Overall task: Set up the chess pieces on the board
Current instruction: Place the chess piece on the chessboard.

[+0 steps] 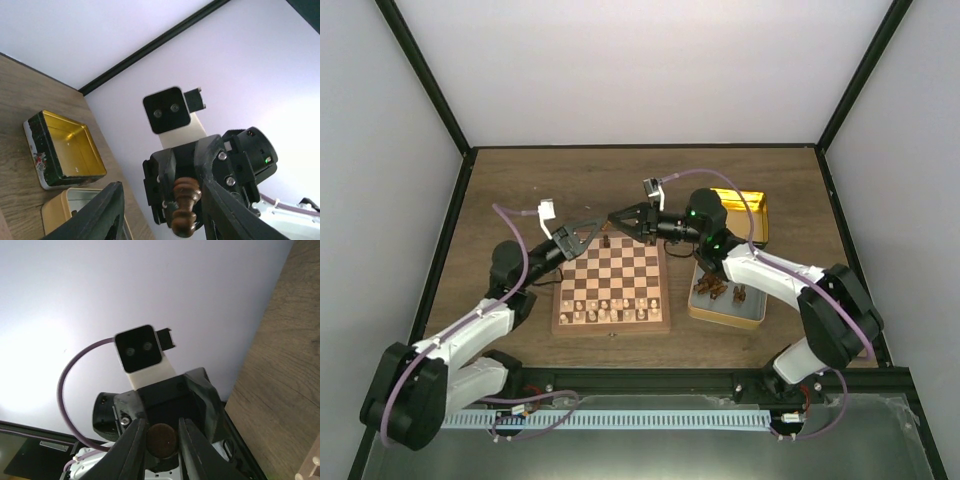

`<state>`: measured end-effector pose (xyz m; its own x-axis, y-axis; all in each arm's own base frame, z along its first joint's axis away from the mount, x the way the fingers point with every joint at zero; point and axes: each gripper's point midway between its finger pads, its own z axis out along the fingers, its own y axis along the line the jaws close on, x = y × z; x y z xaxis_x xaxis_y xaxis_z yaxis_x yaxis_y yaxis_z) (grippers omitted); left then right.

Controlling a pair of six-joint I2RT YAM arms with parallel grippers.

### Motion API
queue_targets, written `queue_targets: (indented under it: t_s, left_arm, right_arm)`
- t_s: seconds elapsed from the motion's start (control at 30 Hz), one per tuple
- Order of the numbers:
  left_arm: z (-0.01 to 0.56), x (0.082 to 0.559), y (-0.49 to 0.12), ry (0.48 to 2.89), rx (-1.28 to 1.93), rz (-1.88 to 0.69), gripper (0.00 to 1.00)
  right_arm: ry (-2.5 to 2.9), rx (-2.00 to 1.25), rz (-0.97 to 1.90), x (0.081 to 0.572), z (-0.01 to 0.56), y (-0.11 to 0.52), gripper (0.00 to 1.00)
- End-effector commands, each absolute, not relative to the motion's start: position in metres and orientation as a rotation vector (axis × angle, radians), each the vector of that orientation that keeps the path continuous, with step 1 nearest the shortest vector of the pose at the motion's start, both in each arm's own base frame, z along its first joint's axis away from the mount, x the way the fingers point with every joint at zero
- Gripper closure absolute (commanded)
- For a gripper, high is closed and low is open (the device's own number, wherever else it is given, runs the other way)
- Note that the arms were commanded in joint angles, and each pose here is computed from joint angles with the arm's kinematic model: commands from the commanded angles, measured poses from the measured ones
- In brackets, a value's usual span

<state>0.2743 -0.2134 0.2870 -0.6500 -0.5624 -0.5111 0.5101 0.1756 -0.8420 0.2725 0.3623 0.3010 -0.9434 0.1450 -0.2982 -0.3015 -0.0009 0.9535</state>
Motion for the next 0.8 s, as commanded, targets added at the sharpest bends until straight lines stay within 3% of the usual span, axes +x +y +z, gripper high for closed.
queue_targets:
  t_s: [0.0, 0.23, 0.77]
  left_arm:
    - [0.297, 0.263, -0.218, 1.538, -0.022, -1.732, 0.58]
    - [0.3, 0.262, -0.219, 1.523, -0.012, -1.75, 0.66]
    - [0.284, 0.267, -0.22, 1.586, -0.043, -1.717, 0.7]
  right_arm:
    - [1.919, -0.146, 2.042, 0.277, 0.309, 0.362, 0.81]
    - [1.934, -0.132, 2.032, 0.281, 0.303, 0.364, 0.81]
    - [1.938, -0.098, 2.012, 0.29, 0.3, 0.367, 0.8]
